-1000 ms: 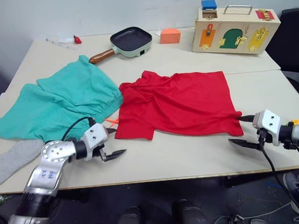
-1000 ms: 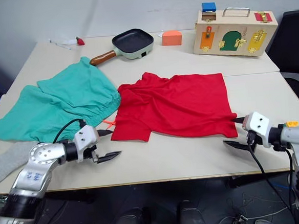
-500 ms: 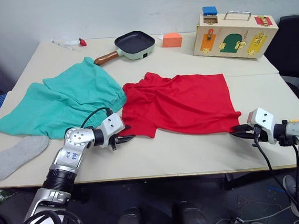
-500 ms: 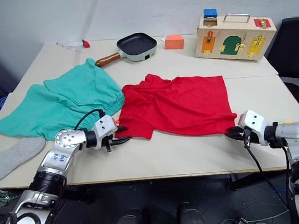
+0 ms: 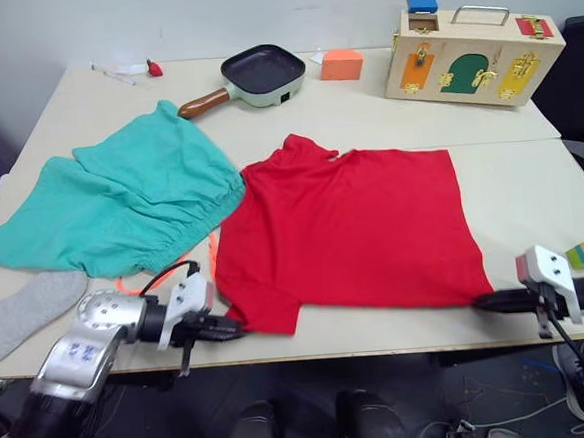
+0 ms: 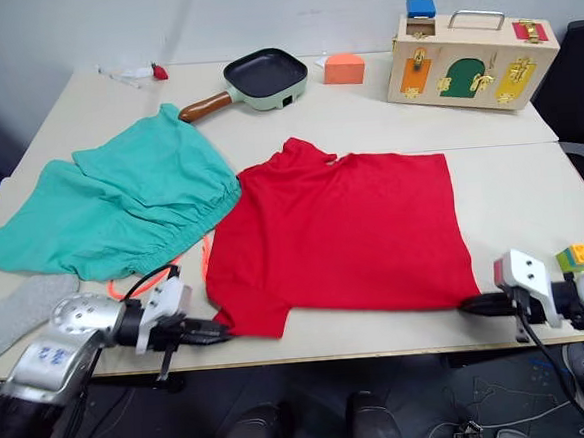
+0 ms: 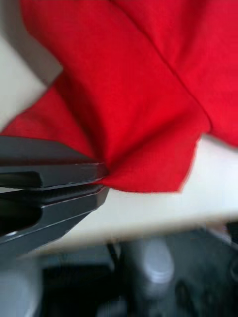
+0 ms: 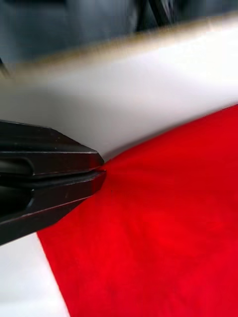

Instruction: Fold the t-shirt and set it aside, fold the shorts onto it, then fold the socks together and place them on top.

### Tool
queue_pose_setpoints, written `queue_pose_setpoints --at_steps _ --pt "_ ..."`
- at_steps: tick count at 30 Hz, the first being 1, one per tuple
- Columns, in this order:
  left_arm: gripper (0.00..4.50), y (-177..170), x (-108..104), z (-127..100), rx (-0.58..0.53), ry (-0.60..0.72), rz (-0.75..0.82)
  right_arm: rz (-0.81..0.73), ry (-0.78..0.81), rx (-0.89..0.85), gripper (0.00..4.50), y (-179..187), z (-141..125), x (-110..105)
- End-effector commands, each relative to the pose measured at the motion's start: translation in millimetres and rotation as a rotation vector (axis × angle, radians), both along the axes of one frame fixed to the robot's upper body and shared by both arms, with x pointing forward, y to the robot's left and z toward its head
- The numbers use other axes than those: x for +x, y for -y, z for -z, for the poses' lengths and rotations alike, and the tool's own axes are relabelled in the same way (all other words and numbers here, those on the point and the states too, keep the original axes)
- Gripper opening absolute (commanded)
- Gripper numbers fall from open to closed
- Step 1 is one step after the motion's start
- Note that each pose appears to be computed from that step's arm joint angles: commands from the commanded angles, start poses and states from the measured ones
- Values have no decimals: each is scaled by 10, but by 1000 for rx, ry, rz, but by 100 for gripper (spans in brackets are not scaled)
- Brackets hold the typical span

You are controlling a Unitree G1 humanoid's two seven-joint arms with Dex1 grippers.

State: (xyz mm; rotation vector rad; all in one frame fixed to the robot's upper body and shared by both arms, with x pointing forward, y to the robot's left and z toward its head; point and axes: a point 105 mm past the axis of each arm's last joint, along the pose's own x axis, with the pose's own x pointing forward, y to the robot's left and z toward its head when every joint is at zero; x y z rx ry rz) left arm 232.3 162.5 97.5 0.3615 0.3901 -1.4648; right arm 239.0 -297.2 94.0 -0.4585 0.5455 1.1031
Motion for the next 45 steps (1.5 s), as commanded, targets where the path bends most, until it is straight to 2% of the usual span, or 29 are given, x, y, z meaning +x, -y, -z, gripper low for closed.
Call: queue_pose_setpoints --at_steps 1,4,8,17,23,25,26,27,30,32,33,35,36,37,38,39,41,42,45 --pt "3 8 -190 -121 -18 -2 37 -38 -63 -10 0 3 -70 -201" --pt "3 -20 -343 -115 -8 -80 38 -43 -96 -40 0 27 7 -331" --pt "3 -60 -472 -74 49 -176 39 -31 -111 -83 0 91 83 -388" --pt "3 -141 -313 -105 71 -123 -17 19 -97 -71 0 173 83 -363" --pt "3 -208 -303 -220 39 -160 -31 43 -146 -23 0 191 -11 -391" --pt "3 -229 -247 -242 51 -176 -34 45 -111 11 0 139 -88 -307" --pt "3 -227 -118 -277 43 -140 -52 49 -30 33 0 101 -179 -163" --pt "3 -225 111 -350 20 -79 -106 81 78 61 0 78 -316 53" --pt "3 -230 920 -761 -41 225 -286 193 488 90 0 84 -900 736" --pt "3 -233 1421 -1289 -100 483 -409 300 742 112 0 96 -1434 1114" --pt "3 -228 1572 -1519 -139 574 -455 332 815 140 0 86 -1635 1214" --pt "3 -212 1801 -2279 -298 829 -568 419 1028 200 0 70 -2229 1377" --pt "3 -199 1821 -2635 -369 947 -604 460 1143 216 0 65 -2524 1401" --pt "3 -193 1811 -2890 -414 1036 -629 490 1223 234 0 62 -2737 1401" --pt "3 -192 1800 -3039 -434 1089 -642 509 1265 257 0 63 -2868 1398" --pt "3 -198 1702 -3331 -473 1215 -655 523 1351 276 0 57 -3077 1343" --pt "3 -212 1490 -3762 -541 1387 -661 535 1499 322 0 52 -3403 1198" --pt "3 -217 1349 -3932 -584 1472 -641 531 1564 324 0 54 -3524 1115" --pt "3 -170 1133 -4024 -574 1566 -500 500 1632 329 0 74 -3598 986"
